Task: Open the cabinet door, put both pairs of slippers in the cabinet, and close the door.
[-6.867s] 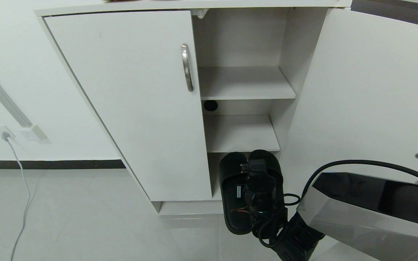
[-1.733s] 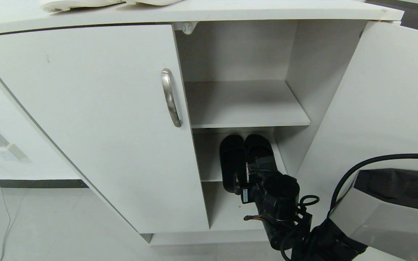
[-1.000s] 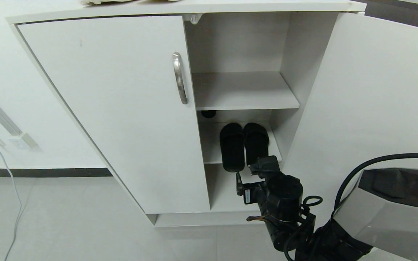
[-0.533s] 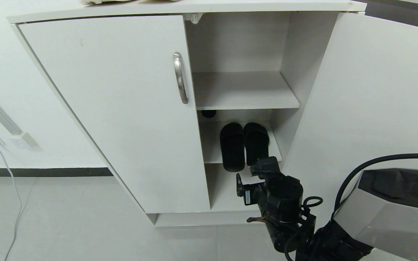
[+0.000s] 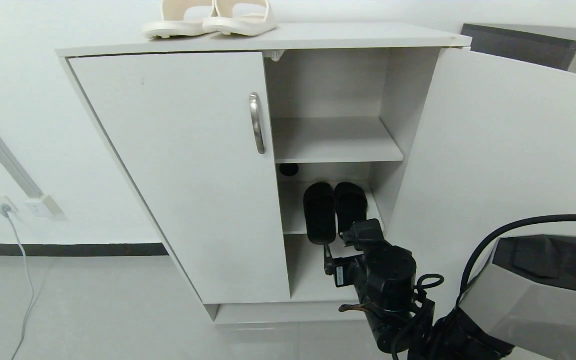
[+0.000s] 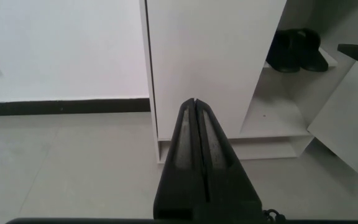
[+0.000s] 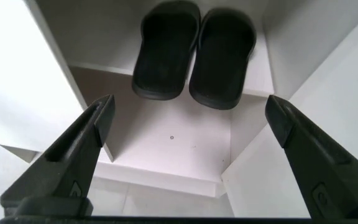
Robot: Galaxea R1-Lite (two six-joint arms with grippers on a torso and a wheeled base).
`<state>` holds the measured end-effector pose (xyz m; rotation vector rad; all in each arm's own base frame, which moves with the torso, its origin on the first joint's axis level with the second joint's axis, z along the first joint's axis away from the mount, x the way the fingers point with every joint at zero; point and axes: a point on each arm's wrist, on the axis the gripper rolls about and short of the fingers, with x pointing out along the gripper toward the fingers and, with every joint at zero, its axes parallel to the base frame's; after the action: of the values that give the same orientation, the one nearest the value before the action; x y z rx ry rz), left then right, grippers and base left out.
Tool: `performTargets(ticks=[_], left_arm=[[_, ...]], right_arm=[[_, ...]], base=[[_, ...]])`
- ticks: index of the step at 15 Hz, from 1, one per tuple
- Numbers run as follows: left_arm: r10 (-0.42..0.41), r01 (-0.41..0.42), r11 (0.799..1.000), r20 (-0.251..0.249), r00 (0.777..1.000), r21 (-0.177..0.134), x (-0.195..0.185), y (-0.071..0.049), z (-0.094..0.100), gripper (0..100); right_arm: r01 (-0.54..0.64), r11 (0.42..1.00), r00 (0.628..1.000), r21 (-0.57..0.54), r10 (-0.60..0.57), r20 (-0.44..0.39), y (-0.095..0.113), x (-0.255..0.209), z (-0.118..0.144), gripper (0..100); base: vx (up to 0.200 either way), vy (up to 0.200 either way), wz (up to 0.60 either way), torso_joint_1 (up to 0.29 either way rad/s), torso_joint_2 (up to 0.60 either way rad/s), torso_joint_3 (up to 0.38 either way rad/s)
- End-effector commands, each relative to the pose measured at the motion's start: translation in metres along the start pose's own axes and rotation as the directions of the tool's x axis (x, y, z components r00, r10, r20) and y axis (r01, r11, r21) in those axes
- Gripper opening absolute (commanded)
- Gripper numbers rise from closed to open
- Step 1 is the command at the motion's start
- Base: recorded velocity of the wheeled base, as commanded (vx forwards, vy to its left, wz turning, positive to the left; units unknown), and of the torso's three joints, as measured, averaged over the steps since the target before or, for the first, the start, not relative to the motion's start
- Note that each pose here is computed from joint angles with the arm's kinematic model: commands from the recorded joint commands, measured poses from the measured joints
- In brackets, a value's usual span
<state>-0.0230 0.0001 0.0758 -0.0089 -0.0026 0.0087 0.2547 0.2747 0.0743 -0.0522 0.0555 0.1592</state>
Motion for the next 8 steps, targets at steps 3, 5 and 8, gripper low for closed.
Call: performTargets(ticks=[3, 5, 8], left_arm=[[0.001, 0.000, 1.000, -0.003, 1.000, 0.004, 0.0002, 0.0000, -0.0003, 0], [0.001, 0.000, 1.000, -0.003, 1.000, 0.004, 0.0002, 0.0000, -0.0003, 0], [0.002, -0.002, 1.000, -0.003, 1.000, 0.001, 0.0002, 0.0000, -0.0003, 0]], right_arm=[[-0.011, 1.000, 1.000, -0.005, 0.011, -0.004, 0.0025, -0.0033, -0.0014, 100], [-0.011, 1.000, 1.000, -0.007, 0.011, -0.007, 0.0025, -0.0034, -0.0023, 100], [-0.014, 1.000, 1.000, -0.007, 0.014, -0.009, 0.0033, -0.0041, -0.0032, 100]], base=[[0.000, 0.000, 0.00, 0.001, 0.00, 0.175], [0.000, 0.000, 0.00, 0.000, 0.00, 0.000], [0.000, 0.000, 0.00, 0.000, 0.00, 0.000]])
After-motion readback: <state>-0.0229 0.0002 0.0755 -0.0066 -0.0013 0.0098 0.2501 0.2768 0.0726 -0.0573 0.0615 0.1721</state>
